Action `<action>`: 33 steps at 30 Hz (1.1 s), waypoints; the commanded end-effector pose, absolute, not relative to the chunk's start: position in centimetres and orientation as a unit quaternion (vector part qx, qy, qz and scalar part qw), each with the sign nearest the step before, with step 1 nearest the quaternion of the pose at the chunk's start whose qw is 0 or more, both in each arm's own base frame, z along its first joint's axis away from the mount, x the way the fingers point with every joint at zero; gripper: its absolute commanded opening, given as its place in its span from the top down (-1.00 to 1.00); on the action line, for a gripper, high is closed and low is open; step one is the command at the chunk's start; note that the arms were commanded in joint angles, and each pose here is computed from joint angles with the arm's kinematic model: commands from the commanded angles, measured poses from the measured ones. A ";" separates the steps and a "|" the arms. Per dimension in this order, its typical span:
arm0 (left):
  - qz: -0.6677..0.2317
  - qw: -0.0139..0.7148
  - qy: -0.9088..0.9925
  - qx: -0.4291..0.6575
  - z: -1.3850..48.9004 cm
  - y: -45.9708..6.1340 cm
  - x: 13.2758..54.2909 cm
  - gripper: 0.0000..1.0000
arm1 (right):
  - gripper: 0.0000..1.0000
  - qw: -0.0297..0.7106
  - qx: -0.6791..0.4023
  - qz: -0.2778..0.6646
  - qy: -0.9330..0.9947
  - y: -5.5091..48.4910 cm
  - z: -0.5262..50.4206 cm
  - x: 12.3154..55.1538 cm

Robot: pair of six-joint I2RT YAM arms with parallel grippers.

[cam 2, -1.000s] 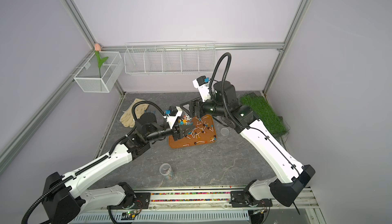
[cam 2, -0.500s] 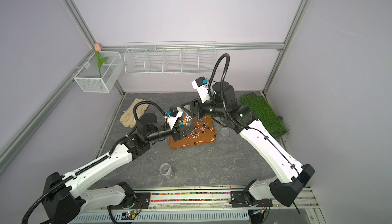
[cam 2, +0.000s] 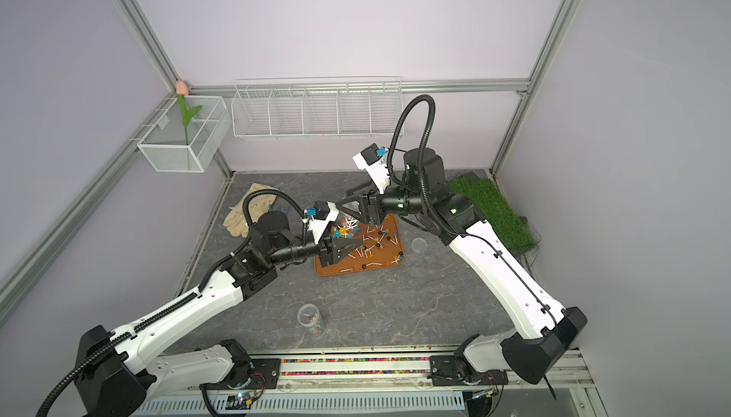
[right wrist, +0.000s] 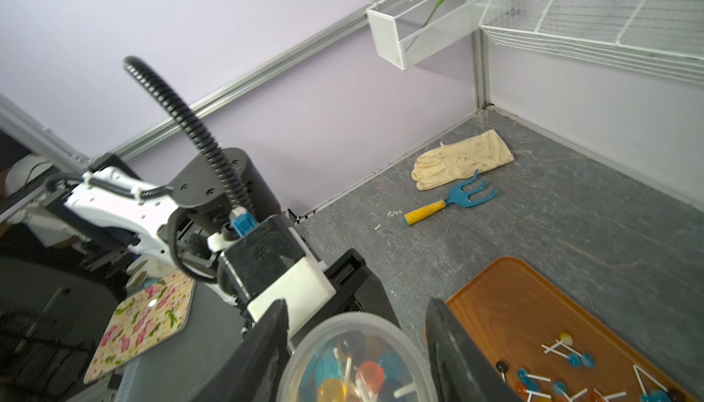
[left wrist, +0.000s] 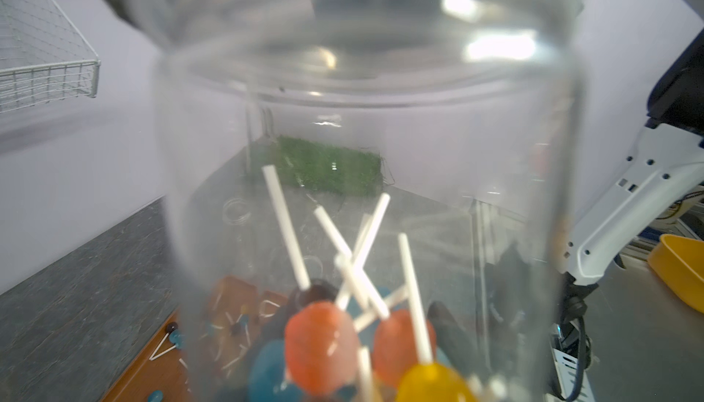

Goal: Pour the candies out of the jar
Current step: Unscrew the lid from the jar.

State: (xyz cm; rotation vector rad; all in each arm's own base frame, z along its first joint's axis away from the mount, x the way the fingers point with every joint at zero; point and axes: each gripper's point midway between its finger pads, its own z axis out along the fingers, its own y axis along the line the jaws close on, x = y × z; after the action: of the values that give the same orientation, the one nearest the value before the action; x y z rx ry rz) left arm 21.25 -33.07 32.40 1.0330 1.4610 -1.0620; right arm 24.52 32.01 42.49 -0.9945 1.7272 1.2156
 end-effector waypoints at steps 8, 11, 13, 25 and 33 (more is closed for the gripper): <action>-0.491 0.487 0.552 0.466 35.6 -33.5 18.4 0.23 | -0.04 0.363 -0.536 0.521 0.556 32.2 44.9 18.9; -0.497 0.485 0.548 0.466 35.7 -33.6 18.4 0.23 | -0.04 0.363 -0.539 0.520 0.554 32.0 44.9 18.8; -0.498 0.488 0.547 0.463 35.8 -33.7 18.5 0.23 | -0.07 0.362 -0.540 0.519 0.555 32.0 44.9 18.8; -0.474 0.521 0.559 0.438 35.5 -33.6 20.2 0.23 | -0.88 0.455 -0.450 0.490 0.592 30.6 49.0 20.6; -0.427 0.560 0.586 0.400 34.9 -33.1 22.9 0.22 | -0.96 0.456 -0.291 0.423 0.727 28.6 45.7 25.7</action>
State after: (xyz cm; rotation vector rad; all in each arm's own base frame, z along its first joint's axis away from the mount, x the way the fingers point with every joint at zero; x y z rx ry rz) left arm 21.85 -33.32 34.19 0.9933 1.4133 -1.0666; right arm 22.89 29.15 48.16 -0.9106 1.6271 1.1123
